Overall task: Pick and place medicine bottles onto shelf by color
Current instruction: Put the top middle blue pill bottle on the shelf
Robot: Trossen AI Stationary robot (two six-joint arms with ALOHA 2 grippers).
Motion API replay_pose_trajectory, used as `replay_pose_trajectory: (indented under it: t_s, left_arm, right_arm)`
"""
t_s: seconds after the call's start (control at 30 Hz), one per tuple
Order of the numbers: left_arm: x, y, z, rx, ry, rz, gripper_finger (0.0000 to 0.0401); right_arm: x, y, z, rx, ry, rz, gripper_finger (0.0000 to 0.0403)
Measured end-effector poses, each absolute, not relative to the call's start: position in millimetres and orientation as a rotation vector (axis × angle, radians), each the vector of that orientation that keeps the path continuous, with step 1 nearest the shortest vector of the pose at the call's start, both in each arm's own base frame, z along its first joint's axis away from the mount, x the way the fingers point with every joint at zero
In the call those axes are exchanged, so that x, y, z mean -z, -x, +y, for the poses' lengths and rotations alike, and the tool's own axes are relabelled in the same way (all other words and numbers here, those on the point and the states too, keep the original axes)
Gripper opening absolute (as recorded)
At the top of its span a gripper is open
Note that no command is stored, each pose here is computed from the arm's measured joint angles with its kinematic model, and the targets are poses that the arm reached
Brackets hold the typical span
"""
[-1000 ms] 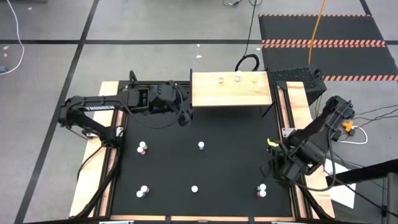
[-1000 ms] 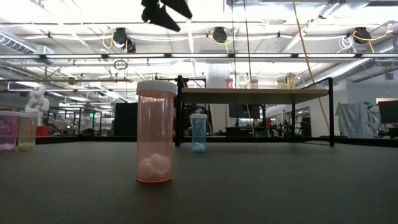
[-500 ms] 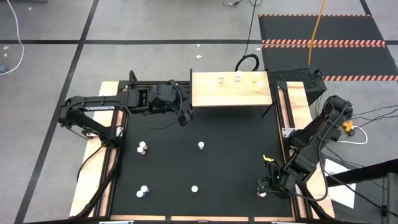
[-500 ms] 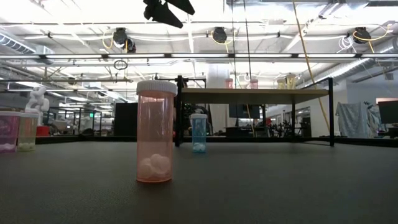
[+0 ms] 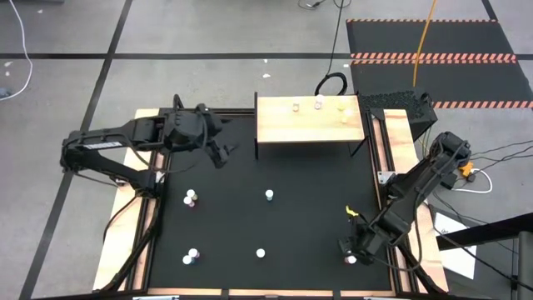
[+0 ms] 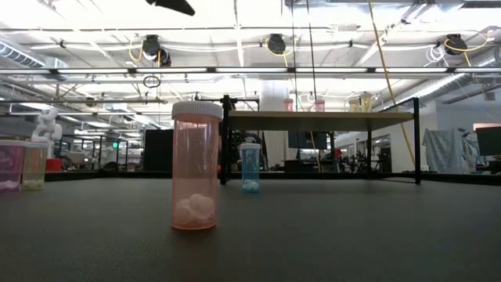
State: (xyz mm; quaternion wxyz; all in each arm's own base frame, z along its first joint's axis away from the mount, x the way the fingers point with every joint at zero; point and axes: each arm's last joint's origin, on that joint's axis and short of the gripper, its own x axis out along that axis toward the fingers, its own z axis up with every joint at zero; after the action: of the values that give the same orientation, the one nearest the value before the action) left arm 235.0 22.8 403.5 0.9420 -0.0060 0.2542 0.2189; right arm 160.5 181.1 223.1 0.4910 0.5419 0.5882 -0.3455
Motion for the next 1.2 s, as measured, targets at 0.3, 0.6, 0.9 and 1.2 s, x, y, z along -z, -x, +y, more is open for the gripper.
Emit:
replay_pose_trajectory:
  t_s: [0.3,0.6,0.9,1.2]
  left_arm:
    - [-402.7,-212.6,21.5,-0.475,0.083,0.589,0.0392]
    - [-403.8,-198.2,18.6,-0.487,0.141,0.608,0.0392]
    - [-407.0,-181.3,2.7,-0.435,0.197,0.611,0.0392]
    - [-406.1,-159.7,-10.3,-0.403,0.279,0.656,0.0392]
  right_arm:
    - [-238.0,-189.3,161.4,0.77,-1.31,1.219,0.0164]
    - [-258.3,-276.8,122.3,0.363,-1.152,0.808,0.0164]
    - [-243.0,-348.3,72.3,0.219,-0.651,0.656,0.0165]
    - [-314.1,-385.4,80.7,0.145,0.115,0.339,0.0184]
